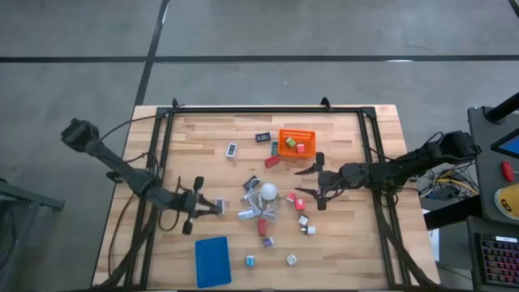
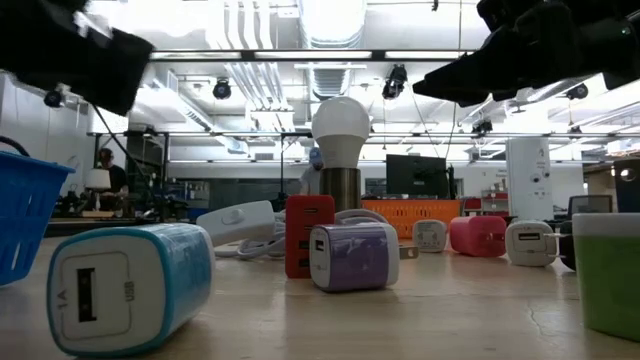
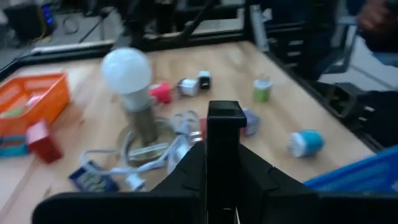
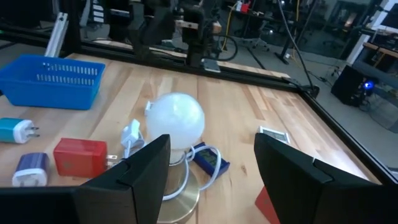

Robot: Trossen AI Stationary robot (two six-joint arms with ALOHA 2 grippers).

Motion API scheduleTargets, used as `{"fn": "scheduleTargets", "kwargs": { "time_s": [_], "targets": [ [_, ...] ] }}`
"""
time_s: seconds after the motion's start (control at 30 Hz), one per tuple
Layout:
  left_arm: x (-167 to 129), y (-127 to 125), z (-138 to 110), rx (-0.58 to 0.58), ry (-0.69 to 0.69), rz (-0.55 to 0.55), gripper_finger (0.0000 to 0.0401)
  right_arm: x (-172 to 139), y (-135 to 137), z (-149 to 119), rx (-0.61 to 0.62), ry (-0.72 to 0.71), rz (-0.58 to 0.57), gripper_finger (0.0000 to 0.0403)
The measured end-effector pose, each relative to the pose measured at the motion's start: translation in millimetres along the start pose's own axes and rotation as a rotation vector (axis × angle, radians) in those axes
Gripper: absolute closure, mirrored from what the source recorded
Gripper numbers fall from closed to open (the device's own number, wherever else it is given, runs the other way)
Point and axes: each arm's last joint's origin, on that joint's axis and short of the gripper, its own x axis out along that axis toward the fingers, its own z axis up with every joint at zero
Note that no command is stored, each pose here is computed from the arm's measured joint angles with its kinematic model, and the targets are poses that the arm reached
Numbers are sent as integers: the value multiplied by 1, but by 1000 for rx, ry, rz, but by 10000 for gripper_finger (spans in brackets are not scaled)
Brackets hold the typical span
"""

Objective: Pick & Place Office items
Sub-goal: Put the black timer into the blue bin

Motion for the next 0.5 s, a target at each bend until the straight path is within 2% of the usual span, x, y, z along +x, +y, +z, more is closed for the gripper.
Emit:
{"fn": "scheduleTargets", "kwargs": {
  "time_s": [0.13, 0.27, 0.33, 0.5],
  "targets": [
    [-2, -11, 4, 109, -60, -49, 355, -1, 4, 1, -2, -7, 17, 175],
    [-2, -11, 8, 201, -104, -106, 355, -1, 4, 4, 3, -39, 14, 175],
    [-1, -10, 6, 201, -79, -139, 355, -1, 4, 5, 5, -47, 12, 175],
    [-10, -5, -12, 131, 27, -136, 355, -1, 4, 4, 12, -45, 12, 175]
  ]
}}
